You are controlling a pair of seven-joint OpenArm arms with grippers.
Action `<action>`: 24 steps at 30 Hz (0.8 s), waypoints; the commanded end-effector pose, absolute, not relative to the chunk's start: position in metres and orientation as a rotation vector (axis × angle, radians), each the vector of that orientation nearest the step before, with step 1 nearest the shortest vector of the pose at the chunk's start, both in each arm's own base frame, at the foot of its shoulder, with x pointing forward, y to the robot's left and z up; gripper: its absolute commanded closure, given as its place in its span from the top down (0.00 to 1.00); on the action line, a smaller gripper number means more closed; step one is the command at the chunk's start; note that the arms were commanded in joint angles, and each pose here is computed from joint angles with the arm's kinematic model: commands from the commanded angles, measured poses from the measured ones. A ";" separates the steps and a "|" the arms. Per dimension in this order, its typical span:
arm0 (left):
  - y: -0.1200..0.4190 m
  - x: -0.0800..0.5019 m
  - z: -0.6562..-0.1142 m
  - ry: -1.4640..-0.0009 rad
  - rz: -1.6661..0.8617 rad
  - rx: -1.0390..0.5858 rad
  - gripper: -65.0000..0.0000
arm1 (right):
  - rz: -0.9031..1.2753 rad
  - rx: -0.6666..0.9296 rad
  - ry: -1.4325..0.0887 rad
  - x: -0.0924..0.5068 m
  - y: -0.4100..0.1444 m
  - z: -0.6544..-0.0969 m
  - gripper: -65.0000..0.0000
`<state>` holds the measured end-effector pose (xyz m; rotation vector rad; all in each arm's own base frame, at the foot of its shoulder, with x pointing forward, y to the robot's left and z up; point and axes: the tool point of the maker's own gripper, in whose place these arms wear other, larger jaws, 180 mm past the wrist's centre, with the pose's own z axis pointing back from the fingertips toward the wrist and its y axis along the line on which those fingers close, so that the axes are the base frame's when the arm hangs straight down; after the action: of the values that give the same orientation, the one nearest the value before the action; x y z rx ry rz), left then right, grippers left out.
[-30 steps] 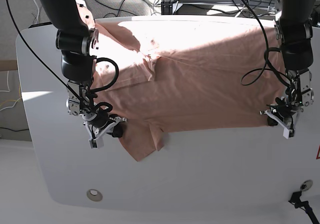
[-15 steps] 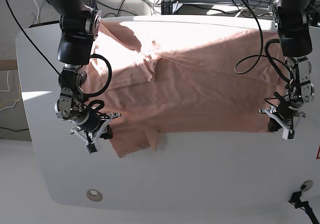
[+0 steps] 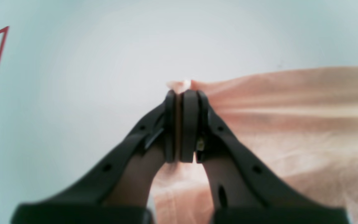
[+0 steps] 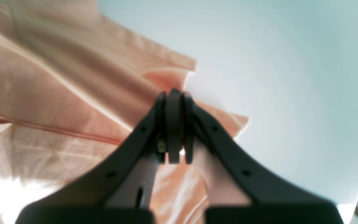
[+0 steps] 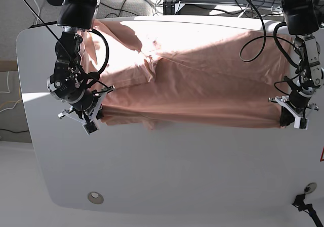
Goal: Fold the T-shirt properly
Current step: 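Lift the held edge with both grippers and fold it over the shirt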
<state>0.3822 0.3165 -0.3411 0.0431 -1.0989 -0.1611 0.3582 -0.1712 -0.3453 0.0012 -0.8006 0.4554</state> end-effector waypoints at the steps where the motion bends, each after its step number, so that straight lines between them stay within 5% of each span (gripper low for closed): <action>1: 0.320 0.390 -0.318 -1.165 -0.175 0.065 0.00 | 0.468 -0.040 -0.860 0.362 -0.175 -0.321 0.00; 24: 0.315 0.309 -0.339 -1.071 -0.254 0.103 0.00 | 0.513 -0.091 -0.666 0.271 -0.176 -0.350 0.00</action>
<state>0.2994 0.3084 -0.3581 0.0777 -1.0170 -0.2473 0.2659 -0.1741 -0.3590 -0.0747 -0.6325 0.5101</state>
